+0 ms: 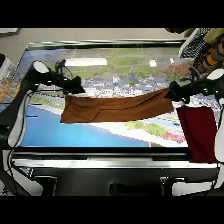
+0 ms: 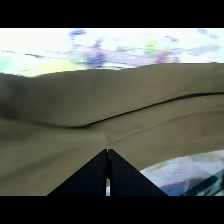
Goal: Fold the clothes and pants, and hang the long-sleeved shirts on hangers.
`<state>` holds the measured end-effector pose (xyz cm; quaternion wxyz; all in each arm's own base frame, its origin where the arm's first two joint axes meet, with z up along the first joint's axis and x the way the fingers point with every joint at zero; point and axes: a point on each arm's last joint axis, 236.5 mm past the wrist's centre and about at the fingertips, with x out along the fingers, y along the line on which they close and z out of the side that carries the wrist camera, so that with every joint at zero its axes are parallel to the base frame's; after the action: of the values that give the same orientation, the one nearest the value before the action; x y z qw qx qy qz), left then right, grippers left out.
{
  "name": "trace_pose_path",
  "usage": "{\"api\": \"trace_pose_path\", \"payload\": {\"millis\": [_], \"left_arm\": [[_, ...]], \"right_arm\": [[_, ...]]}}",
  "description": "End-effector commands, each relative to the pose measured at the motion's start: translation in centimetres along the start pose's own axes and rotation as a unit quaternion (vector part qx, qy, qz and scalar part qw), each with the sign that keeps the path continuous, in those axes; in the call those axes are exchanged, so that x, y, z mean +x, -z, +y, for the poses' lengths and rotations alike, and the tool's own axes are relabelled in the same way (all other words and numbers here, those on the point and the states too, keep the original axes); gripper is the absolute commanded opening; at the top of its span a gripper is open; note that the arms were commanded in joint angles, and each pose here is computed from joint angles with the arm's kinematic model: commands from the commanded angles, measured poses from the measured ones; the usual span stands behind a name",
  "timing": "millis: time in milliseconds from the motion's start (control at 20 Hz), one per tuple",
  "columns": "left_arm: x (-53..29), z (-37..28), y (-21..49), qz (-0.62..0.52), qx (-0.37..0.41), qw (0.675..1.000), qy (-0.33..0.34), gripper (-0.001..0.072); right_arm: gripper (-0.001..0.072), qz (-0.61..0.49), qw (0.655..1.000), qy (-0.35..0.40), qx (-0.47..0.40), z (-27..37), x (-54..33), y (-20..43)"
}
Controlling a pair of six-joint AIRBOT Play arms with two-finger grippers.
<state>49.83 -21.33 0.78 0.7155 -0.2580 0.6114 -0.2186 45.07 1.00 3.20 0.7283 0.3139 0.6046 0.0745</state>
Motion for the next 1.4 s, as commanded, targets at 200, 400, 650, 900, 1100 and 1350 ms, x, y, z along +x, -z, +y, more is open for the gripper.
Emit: {"api": "trace_pose_path", "payload": {"millis": [200,400,650,900,1100,1350], "left_arm": [[14.9,-15.3,5.7,-0.006,-0.039,0.99,0.132,0.0015],[20.0,-19.3,10.9,0.035,-0.078,0.981,0.175,0.0014],[23.3,-21.7,13.9,0.045,-0.121,0.971,0.202,0.0013],[24.7,-22.7,16.3,0.065,-0.133,0.967,0.209,0.0013],[20.5,-22.1,13.6,0.078,-0.1,0.967,0.221,0.0012],[8.5,-15.5,8.6,0.068,-0.005,0.991,0.113,0.0012]], "right_arm": [[0.0034,-0.046,0.997,0.057,-0.024,2.9,-9.8,2.0],[0.0034,-0.075,0.992,0.101,-0.015,2.4,-13.0,2.8],[0.0034,-0.085,0.99,0.108,-0.013,2.4,-13.8,2.8],[0.0034,-0.106,0.991,0.086,-0.018,3.5,-13.7,1.8],[0.0034,-0.103,0.992,0.067,-0.02,4.4,-13.6,1.9],[0.0033,-0.069,0.997,-0.013,-0.021,11.6,-10.8,4.3]]}}
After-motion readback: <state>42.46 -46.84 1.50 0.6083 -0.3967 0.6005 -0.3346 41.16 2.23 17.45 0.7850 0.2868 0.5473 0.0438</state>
